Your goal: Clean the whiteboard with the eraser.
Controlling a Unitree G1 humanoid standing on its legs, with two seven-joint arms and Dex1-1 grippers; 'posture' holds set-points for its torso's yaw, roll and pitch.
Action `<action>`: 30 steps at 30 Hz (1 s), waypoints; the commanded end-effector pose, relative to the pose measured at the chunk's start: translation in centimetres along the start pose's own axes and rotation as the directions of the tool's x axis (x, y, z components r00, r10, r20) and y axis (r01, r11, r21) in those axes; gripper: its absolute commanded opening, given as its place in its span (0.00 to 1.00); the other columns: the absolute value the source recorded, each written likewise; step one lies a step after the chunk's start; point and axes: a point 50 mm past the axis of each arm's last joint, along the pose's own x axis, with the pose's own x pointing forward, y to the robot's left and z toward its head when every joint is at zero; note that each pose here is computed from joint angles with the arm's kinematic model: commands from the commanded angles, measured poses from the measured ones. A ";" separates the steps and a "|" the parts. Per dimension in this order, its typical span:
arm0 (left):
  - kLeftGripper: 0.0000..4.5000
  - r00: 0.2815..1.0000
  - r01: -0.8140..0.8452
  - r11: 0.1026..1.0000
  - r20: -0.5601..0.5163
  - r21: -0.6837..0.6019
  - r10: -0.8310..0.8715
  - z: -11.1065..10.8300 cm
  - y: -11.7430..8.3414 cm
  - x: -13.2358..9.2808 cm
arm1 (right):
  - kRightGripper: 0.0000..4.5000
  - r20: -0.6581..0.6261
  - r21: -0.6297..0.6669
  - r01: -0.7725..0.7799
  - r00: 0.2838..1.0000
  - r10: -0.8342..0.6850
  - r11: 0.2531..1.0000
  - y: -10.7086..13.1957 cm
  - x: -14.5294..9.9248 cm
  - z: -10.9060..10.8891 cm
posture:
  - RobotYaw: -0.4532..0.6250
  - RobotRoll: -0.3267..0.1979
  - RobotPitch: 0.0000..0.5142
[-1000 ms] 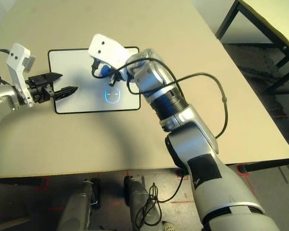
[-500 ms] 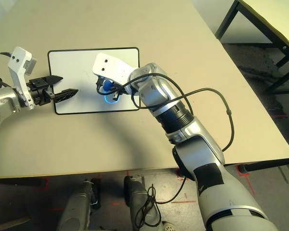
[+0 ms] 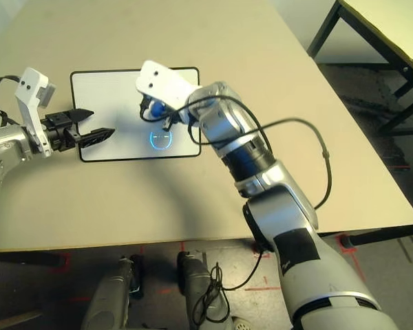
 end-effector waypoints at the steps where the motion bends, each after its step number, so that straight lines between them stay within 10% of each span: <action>1: 1.00 1.000 0.010 1.000 -0.011 -0.005 -0.010 -0.3 -0.2 0.1 | 0.13 -0.045 0.021 0.011 0.999 -0.010 1.000 -0.2 0.5 -0.7 | 0.45 0.62 0.50; 10: 1.00 1.000 0.017 1.000 -0.007 -0.009 -0.017 -0.3 -0.6 0.3 | 0.13 0.002 0.035 0.173 0.985 -0.173 0.984 -4.2 0.0 0.8 | 0.45 0.62 0.49; 21: 1.00 1.000 0.020 1.000 -0.004 -0.009 -0.020 -0.1 -0.8 0.4 | 0.13 -0.088 0.025 -0.022 0.996 0.024 0.999 0.8 0.8 -1.5 | 0.45 0.62 0.49; 30: 1.00 1.000 0.027 1.000 -0.003 -0.004 -0.027 0.1 -0.8 0.6 | 0.13 -0.051 0.039 0.056 0.997 -0.054 0.998 -1.1 0.1 -0.5 | 0.44 0.62 0.48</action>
